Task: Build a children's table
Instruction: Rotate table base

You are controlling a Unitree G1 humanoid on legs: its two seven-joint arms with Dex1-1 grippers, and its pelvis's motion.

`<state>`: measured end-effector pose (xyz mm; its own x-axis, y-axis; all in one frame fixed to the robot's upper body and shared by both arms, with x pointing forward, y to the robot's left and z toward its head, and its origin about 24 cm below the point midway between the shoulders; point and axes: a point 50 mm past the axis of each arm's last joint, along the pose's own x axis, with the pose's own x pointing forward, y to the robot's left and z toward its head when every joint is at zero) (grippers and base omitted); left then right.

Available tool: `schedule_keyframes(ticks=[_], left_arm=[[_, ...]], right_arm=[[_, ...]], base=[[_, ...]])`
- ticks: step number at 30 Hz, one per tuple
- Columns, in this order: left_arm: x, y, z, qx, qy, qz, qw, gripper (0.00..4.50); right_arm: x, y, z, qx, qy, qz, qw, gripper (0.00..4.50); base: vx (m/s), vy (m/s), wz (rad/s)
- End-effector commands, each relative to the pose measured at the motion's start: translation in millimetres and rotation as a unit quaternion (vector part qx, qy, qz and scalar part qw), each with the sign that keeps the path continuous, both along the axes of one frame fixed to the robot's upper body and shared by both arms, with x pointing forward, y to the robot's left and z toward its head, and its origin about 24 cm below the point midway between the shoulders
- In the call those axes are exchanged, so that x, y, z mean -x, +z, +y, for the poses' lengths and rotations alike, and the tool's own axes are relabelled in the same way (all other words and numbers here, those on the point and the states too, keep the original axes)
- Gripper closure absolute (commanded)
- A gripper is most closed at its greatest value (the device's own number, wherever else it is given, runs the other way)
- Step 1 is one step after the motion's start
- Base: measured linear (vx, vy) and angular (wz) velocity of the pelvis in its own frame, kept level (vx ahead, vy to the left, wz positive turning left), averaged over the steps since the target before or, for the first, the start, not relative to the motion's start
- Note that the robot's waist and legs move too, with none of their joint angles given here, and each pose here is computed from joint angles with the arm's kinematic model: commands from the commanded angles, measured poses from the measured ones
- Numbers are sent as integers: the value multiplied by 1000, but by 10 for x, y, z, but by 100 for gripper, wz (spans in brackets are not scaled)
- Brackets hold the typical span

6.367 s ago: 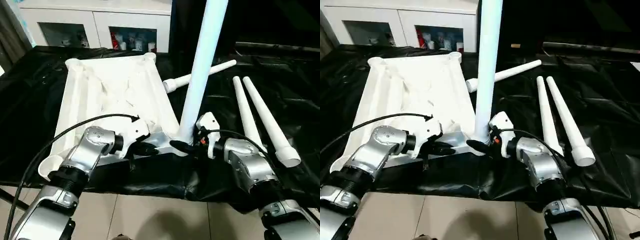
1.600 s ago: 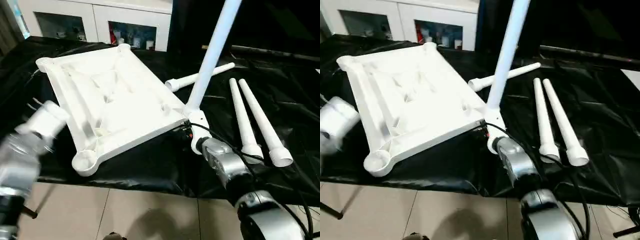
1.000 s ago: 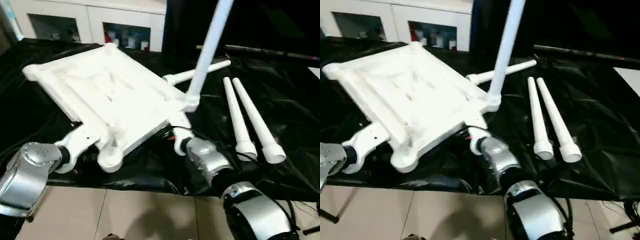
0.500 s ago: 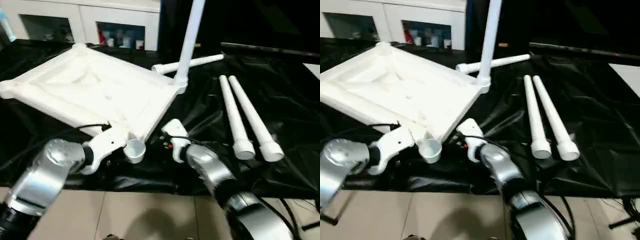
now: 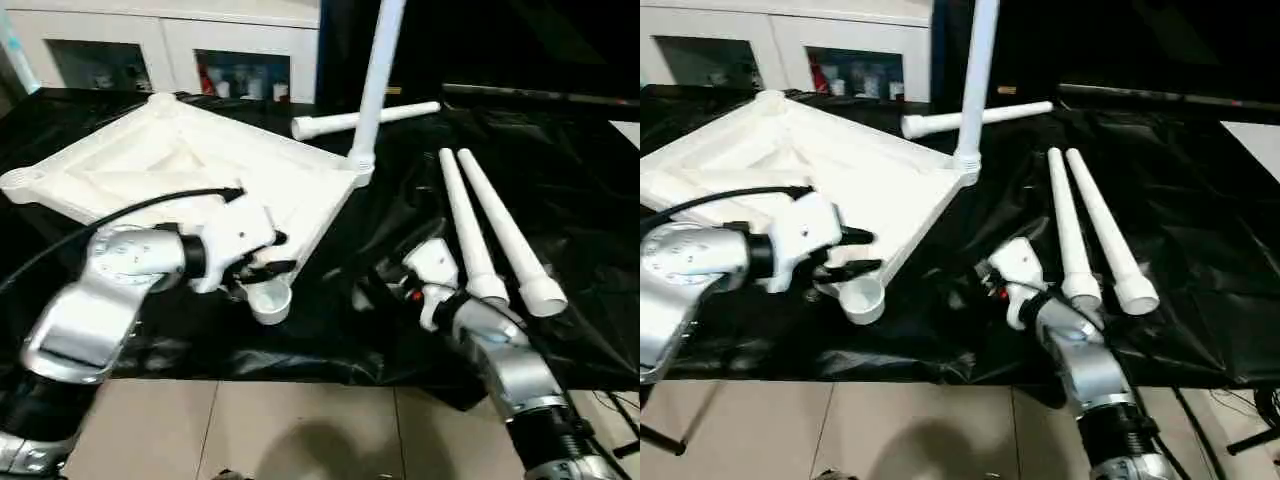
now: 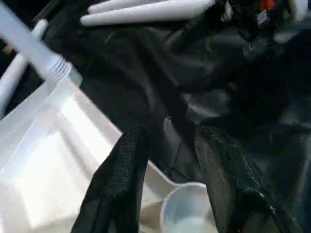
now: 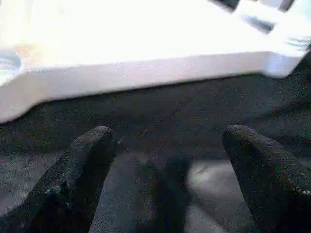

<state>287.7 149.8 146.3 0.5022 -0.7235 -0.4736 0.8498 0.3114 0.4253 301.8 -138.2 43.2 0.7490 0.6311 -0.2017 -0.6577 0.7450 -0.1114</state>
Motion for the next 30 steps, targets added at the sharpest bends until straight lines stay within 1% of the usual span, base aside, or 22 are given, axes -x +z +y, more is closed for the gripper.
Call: schedule_keyframes(ticks=[1,2,3,4,5,7,8,9,10,12,14,15,18,21,23,25,28,30], left_arm=[[-51,-47,29,-37,-19,2,999,230],[-52,-49,30,-38,-20,3,999,221],[-63,-81,49,-57,-40,17,997,211],[-84,-108,103,-87,-60,29,994,211],[-114,-143,207,-132,-74,45,987,188],[-126,-155,249,-148,-74,50,985,183],[-146,-169,297,-166,-71,53,982,166],[-150,-173,308,-171,-70,53,981,152],[-165,-187,349,-189,-70,54,978,145],[-201,-204,398,-213,-72,45,973,145],[-313,-233,401,-224,-58,13,973,145],[-313,-233,401,-224,-58,13,973,145],[-434,-334,370,-226,-54,2,973,145],[-463,-382,364,-235,-58,-9,970,145],[-506,-457,348,-242,-54,-24,969,145],[-526,-508,339,-241,-50,-24,969,145],[-534,-606,366,-260,-55,-8,964,145],[-563,-639,387,-268,-57,-7,962,145]], right_arm=[[-11,85,-64,-8,-9,-7,1000,55],[-11,86,-65,-8,-9,-7,1000,55],[-9,107,-87,-8,-9,-9,1000,55],[8,116,-122,-1,-5,-8,1000,55],[40,121,-171,10,4,-6,1000,55],[51,123,-185,14,9,-6,1000,55],[73,130,-205,20,17,-6,1000,55],[78,131,-210,21,19,-5,1000,55],[98,137,-230,26,25,-4,999,55],[136,151,-264,35,33,-2,999,55],[171,167,-310,42,35,-2,998,55],[171,167,-310,42,35,-2,998,55],[186,176,-330,48,34,-1,998,55],[190,170,-327,49,34,1,998,55],[195,150,-309,53,38,2,998,55],[199,142,-290,56,42,2,998,55],[209,149,-258,60,49,3,997,55],[210,158,-255,61,51,3,997,55]], base=[[0,0,0],[0,0,0],[0,0,0],[0,0,0],[0,0,0],[0,0,0],[0,0,0],[0,0,0],[0,0,0],[0,0,0],[0,0,0],[0,0,0],[0,0,0],[0,0,0],[0,0,0],[0,0,0],[0,0,0],[0,0,0]])
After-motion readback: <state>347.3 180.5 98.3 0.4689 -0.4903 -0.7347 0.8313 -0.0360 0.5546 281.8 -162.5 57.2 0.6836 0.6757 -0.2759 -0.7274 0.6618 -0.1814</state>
